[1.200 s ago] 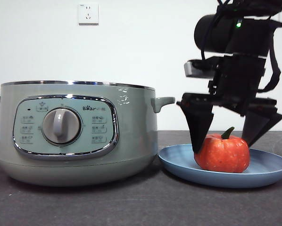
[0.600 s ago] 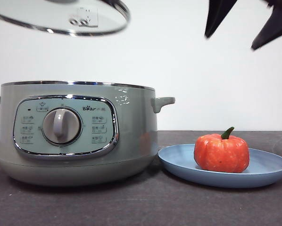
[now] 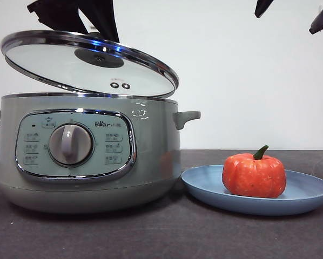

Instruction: Take the pumpkin out from the steamer,put the pumpkin in the blue plate,close the lid

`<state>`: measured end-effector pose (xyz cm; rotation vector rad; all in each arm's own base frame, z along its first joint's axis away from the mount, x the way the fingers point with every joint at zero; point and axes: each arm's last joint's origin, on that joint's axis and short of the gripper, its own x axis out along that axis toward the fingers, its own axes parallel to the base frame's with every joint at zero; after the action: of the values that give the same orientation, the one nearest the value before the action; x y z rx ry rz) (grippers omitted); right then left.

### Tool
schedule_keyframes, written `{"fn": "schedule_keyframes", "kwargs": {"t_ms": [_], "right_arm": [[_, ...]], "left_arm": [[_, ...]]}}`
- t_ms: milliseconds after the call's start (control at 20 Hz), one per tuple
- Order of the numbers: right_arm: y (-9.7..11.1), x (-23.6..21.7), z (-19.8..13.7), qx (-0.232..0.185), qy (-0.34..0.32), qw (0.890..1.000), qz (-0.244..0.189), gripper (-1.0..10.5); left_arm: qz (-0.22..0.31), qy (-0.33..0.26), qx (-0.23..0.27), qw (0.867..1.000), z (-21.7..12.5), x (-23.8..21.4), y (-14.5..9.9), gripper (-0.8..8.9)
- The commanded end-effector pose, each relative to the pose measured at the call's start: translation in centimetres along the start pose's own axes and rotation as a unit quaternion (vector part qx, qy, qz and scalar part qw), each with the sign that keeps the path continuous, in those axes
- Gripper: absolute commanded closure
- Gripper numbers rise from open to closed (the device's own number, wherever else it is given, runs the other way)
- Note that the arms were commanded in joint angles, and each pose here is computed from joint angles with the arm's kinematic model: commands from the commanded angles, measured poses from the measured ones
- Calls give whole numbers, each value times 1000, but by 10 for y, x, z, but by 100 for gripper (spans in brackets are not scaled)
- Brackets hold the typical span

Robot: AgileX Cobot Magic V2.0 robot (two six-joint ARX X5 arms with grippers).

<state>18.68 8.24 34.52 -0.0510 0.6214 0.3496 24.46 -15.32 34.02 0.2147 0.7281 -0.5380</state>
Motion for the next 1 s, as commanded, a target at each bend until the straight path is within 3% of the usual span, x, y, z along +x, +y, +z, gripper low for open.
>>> {"fn": "schedule_keyframes", "kwargs": {"t_ms": [50,800,850,950,1000], "right_arm": [[0,1,-2,4,3,1000,-2,349],[0,1,-2,4,3,1000,-2,349],[0,1,-2,4,4,1000,-1,349],[0,1,-2,4,4,1000,-1,349],[0,1,-2,4,4,1000,-1,350]], "left_arm": [[0,-19,-2,1000,2,3,-1,822],[27,25,-2,999,-28,28,1,811],[27,30,-2,999,-29,28,1,764],[29,32,-2,999,-29,28,1,462],[32,31,-4,999,-29,27,3,358]]}}
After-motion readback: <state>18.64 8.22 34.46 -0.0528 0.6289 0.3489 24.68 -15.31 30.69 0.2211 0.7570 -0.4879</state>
